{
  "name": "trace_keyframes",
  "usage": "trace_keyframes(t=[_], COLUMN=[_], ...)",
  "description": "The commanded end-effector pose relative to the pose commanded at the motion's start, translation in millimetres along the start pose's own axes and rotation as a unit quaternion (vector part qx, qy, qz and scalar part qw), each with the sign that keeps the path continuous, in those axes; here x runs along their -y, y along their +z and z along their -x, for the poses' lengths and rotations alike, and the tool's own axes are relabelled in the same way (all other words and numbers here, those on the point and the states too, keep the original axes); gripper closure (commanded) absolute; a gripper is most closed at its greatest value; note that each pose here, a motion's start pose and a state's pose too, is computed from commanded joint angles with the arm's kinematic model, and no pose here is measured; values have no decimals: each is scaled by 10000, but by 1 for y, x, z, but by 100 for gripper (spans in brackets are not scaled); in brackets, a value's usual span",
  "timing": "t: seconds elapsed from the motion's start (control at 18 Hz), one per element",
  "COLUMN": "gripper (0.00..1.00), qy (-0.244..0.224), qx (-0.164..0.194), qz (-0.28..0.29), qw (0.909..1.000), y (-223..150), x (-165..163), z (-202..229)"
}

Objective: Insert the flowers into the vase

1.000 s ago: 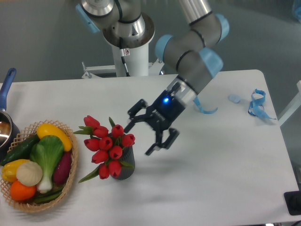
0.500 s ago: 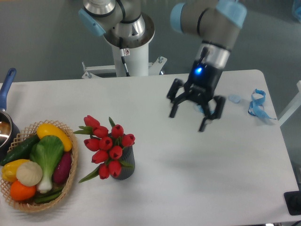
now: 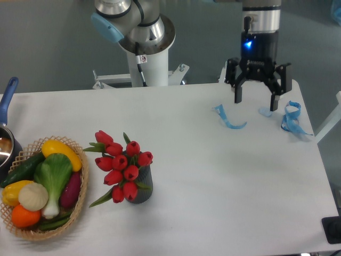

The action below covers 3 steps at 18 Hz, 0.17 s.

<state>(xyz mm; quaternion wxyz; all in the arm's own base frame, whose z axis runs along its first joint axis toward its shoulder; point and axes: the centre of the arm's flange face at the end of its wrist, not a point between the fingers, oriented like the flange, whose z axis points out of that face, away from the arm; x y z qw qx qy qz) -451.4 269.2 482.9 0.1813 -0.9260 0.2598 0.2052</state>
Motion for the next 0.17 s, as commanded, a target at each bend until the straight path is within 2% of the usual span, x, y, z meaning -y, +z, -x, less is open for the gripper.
trace_keyframes(t=[0.17], gripper=[0], qy=[186], qx=[-97], qz=[57], qw=[9998], y=[-8], x=[-18], z=[-8])
